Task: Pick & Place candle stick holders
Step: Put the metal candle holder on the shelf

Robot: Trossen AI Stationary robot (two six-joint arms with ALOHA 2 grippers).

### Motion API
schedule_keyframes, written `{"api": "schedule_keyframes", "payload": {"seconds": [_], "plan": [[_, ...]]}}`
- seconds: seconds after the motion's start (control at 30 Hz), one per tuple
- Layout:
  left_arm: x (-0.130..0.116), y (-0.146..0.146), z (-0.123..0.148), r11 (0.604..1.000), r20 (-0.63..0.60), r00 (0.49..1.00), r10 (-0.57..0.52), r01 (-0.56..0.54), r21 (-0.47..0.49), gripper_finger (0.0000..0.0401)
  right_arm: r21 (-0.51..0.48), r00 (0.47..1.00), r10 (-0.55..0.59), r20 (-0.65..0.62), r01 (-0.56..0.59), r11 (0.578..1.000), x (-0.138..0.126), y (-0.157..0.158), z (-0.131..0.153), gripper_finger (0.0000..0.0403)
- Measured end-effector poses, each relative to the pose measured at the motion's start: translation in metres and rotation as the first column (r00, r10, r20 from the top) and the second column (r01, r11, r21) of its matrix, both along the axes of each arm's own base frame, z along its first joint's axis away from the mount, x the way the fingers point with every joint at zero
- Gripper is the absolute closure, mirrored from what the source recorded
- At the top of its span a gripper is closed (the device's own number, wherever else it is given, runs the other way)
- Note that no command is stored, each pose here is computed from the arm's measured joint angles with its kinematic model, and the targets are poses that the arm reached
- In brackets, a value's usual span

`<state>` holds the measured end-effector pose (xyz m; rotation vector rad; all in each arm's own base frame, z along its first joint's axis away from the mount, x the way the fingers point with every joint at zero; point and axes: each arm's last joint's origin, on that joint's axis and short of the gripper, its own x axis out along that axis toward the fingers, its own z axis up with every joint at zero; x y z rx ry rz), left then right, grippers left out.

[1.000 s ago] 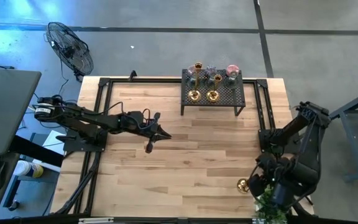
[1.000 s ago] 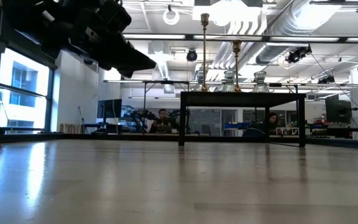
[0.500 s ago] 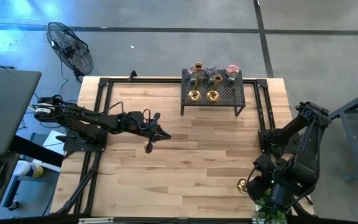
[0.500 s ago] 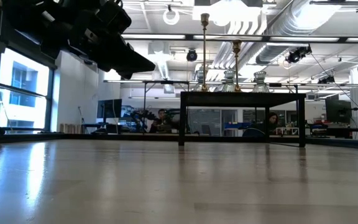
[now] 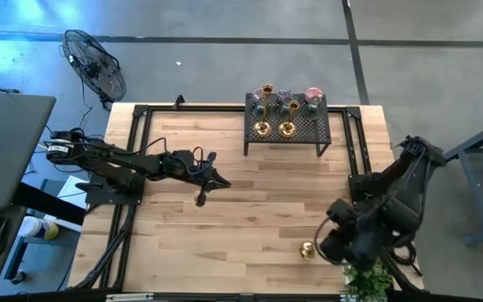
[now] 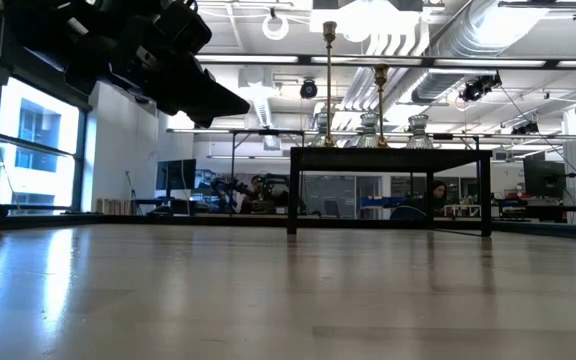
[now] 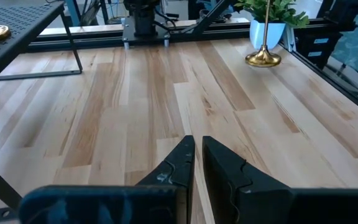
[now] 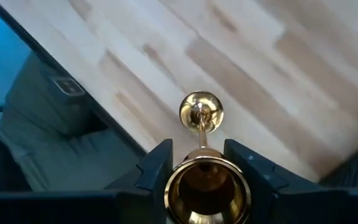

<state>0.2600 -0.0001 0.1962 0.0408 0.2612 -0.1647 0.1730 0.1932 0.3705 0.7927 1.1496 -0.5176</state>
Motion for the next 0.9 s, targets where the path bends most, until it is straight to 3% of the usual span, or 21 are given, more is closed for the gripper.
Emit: {"api": "schedule_keyframes", "payload": {"seconds": [0.13, 0.4, 0.63, 0.9], "plan": [[0.0, 0.0, 0.0, 1.0, 0.0, 1.0, 0.0, 0.0, 0.0, 0.0373, -0.064, 0.997, 0.077, 0.009, -0.076, 0.995, 0.021, -0.024, 0.008, 0.0281], [0.0, 0.0, 0.0, 1.0, -0.003, 1.0, -0.001, 0.001, 0.001, 0.0373, -0.175, 0.978, 0.179, -0.107, -0.196, 0.965, 0.053, -0.093, 0.01, 0.0267], [0.0, 0.0, -0.001, 1.0, -0.01, 1.0, -0.006, 0.006, 0.001, 0.0373, -0.319, 0.977, 0.167, -0.133, -0.202, 0.926, 0.066, -0.15, 0.014, 0.028], [-0.001, 0.0, -0.002, 1.0, -0.025, 1.0, -0.017, 0.017, -0.003, 0.0373, -0.338, 0.976, 0.141, -0.165, -0.19, 0.922, 0.071, -0.178, 0.008, 0.0271]]}}
